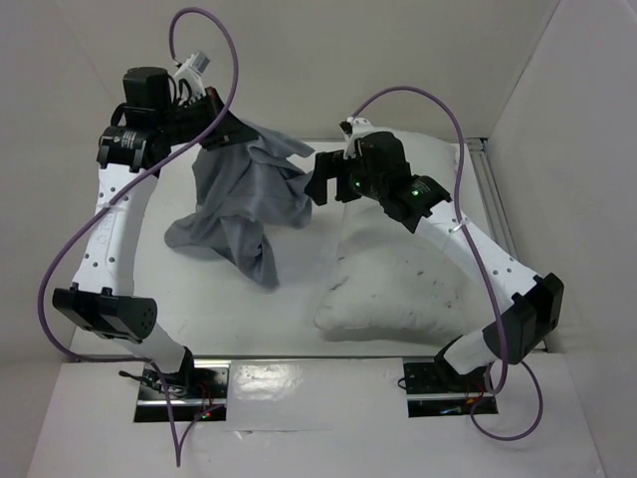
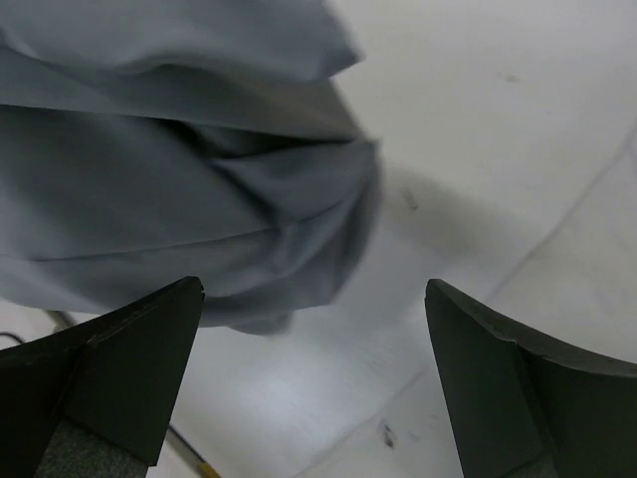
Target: Put the pillow into the pillowcase
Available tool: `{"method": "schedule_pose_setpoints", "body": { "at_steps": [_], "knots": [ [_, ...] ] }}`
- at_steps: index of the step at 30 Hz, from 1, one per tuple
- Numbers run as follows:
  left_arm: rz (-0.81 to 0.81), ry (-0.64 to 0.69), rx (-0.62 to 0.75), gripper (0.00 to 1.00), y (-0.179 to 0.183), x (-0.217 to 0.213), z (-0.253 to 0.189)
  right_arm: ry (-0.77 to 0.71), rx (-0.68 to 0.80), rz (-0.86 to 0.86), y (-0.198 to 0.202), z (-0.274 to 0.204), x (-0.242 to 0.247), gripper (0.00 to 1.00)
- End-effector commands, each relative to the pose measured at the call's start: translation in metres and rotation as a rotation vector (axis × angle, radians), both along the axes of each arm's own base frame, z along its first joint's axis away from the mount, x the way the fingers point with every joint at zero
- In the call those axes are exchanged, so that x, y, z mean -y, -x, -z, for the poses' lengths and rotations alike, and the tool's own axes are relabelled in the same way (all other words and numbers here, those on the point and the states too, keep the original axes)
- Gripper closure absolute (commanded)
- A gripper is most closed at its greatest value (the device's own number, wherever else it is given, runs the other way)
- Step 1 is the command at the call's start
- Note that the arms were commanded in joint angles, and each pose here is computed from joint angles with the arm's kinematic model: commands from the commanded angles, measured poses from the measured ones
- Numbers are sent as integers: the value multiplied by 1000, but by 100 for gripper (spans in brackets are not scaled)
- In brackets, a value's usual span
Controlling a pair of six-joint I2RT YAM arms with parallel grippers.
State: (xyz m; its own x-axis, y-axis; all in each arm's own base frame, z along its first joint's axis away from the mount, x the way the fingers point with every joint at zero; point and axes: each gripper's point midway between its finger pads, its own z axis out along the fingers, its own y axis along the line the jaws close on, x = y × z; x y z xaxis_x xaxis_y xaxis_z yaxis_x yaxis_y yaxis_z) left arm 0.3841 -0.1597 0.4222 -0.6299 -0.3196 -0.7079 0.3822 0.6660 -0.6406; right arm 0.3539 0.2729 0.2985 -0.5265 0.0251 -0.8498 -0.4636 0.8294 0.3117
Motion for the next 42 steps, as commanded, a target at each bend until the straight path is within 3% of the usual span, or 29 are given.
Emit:
{"method": "schedule_pose_setpoints", "body": {
  "at_steps": [1, 5, 11, 14, 17, 18, 20, 22, 25, 30, 34, 35, 36, 38, 42],
  "knots": [
    [89, -1, 57, 100, 8, 22, -10, -144, 74, -160, 19, -36, -25, 0],
    [86, 9, 85, 100, 12, 21, -18, -138, 31, -225, 22, -20, -47, 0],
    [66, 2, 86, 100, 13, 18, -19, -195, -7, 33, -4, -1, -37, 0],
    [76, 5, 86, 100, 18, 19, -21, -250, -5, 2, -6, -3, -49, 0],
    [49, -4, 94, 100, 20, 15, -23, -297, -48, -78, -8, -1, -73, 36],
    [43, -13, 101, 100, 18, 14, -22, -314, -56, -93, -9, 0, -78, 61],
    [43, -14, 92, 100, 18, 14, -19, -351, -37, -122, -10, -8, -85, 86],
    [43, -16, 81, 100, 21, 13, -16, -353, -27, -110, -13, -3, -85, 100],
    [46, -24, 72, 100, 27, 12, -10, -374, 53, -114, -14, -28, -82, 100],
    [-3, -29, 104, 100, 30, -7, -24, -319, 167, -10, -13, -71, -48, 100],
    [-32, -26, 168, 100, 36, -18, -47, -267, 177, 36, -9, -72, -31, 100],
    [-21, -14, 174, 100, 39, -16, -52, -254, 160, 37, -8, -67, -30, 70],
    [-11, -10, 174, 100, 40, -15, -53, -221, 103, 9, -7, -43, -37, 31],
    [4, 3, 171, 100, 39, -12, -51, -217, 39, -24, -5, -24, -46, 0],
    [8, 18, 147, 100, 36, -10, -44, -242, -67, -82, -4, 10, -68, 0]
  ]
}}
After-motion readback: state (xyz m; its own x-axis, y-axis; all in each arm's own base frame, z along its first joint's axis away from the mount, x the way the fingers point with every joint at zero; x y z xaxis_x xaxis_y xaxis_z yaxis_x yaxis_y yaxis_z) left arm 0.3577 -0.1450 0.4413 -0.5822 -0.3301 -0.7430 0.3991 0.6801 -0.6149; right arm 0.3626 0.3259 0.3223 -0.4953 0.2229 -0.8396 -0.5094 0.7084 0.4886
